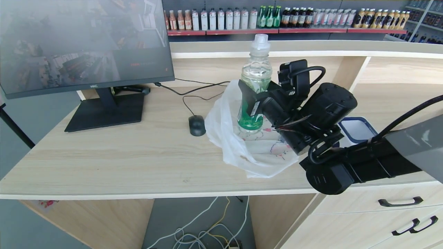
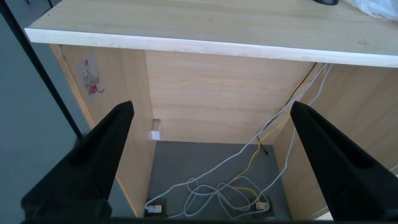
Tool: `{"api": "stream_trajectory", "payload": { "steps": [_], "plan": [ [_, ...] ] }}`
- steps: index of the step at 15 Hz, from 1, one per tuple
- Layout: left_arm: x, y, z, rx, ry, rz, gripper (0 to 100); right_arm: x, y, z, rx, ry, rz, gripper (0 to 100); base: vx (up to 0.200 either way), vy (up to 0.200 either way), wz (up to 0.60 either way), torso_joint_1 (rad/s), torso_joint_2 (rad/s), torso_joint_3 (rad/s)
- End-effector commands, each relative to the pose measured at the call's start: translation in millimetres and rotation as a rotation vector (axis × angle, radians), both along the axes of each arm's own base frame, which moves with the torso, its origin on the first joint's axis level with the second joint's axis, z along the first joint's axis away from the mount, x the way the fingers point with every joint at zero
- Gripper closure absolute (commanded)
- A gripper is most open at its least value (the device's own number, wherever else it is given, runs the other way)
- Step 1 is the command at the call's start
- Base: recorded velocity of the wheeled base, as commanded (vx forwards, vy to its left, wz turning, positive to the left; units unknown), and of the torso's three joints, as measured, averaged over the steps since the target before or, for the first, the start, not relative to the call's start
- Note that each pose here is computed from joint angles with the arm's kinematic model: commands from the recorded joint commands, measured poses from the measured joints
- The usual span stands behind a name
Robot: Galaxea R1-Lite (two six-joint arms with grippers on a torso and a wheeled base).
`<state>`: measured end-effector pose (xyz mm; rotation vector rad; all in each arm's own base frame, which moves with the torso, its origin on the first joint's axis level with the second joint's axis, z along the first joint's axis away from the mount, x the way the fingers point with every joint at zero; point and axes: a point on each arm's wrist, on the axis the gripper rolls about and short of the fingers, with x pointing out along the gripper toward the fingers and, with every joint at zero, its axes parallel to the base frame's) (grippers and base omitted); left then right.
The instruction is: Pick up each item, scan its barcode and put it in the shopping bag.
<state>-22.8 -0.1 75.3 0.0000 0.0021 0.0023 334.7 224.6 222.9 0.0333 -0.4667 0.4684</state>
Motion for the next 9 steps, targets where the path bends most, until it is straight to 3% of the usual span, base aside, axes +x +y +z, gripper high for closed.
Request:
{"api": "stream_trajectory", "payload": {
  "steps": [1, 9],
  "plan": [
    [0.0, 0.0, 0.0, 0.000, -0.001, -0.001, 0, 14.1, 8.4, 9.9, 0.007, -0.012, -0.002, 100, 0.000, 0.000, 0.00, 0.000, 0.00, 0.000],
    [0.0, 0.0, 0.0, 0.000, -0.001, -0.001, 0, 36.1, 18.4, -8.9, -0.025, 0.035, -0.006, 100, 0.000, 0.000, 0.00, 0.000, 0.00, 0.000]
  ]
}}
